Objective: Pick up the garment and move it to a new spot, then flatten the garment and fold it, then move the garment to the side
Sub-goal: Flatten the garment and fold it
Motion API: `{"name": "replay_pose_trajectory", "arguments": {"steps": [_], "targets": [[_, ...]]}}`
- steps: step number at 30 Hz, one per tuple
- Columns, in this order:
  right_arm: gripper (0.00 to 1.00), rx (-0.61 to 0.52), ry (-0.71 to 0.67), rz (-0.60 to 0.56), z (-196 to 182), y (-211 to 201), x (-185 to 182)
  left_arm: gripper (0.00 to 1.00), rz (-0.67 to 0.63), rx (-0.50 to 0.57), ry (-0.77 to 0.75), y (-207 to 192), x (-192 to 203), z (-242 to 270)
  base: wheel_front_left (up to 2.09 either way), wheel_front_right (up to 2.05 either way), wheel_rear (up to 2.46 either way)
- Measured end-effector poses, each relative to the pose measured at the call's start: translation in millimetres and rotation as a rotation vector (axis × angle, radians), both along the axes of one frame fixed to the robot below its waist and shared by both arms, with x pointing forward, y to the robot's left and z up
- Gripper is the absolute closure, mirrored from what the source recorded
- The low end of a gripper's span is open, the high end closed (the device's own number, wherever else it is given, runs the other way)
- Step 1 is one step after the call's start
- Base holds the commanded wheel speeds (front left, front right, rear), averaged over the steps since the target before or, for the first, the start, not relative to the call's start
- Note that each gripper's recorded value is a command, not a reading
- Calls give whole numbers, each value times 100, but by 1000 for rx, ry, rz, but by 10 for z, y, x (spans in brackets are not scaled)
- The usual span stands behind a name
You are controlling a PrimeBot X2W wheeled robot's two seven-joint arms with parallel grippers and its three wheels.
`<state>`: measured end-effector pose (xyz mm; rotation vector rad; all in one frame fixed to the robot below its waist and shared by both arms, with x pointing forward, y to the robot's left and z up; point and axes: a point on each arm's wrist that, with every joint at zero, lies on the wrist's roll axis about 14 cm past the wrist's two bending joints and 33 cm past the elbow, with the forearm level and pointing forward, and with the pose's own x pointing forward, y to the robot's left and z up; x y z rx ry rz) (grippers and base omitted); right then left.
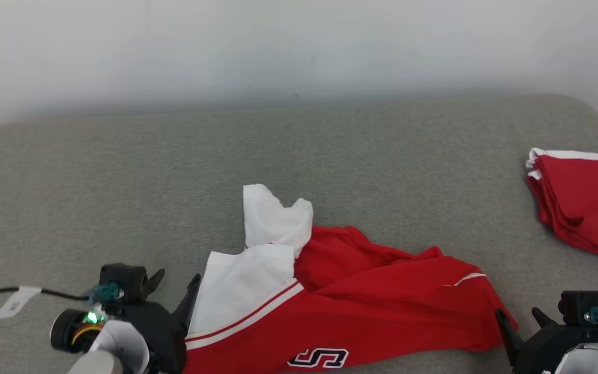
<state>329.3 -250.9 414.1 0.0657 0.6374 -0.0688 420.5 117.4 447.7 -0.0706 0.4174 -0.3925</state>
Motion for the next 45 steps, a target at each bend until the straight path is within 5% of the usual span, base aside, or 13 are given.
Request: {"name": "replay_pose_trajectory", "arguments": {"steps": [10, 23, 24, 25, 28, 36, 41, 45], "targets": [[0, 0, 9, -66, -25, -176, -163, 0, -89, 82, 152, -309, 290, -388, 0, 0, 0], [0, 2, -9, -98, 45, -227, -257, 0, -141, 131, 166, -435, 345, -437, 0, 0, 0], [0, 4, -9, -93, 49, -206, -251, 7, -144, 133, 166, -447, 349, -437, 0, 0, 0], [0, 6, -12, -90, 56, -192, -246, 26, -146, 134, 165, -460, 357, -431, 0, 0, 0], [0, 3, -13, -86, 77, -181, -241, 100, -152, 147, 180, -468, 346, -475, 0, 0, 0], [0, -17, -35, -87, 251, -227, -188, 100, -93, 100, 142, -344, 472, -369, 0, 0, 0], [0, -47, -15, -97, 447, -314, -163, 100, -15, -62, 124, -230, 502, -214, 0, 0, 0], [0, -64, 23, -101, 557, -338, -152, 100, 15, -90, 109, -57, 502, -132, 0, 0, 0]]}}
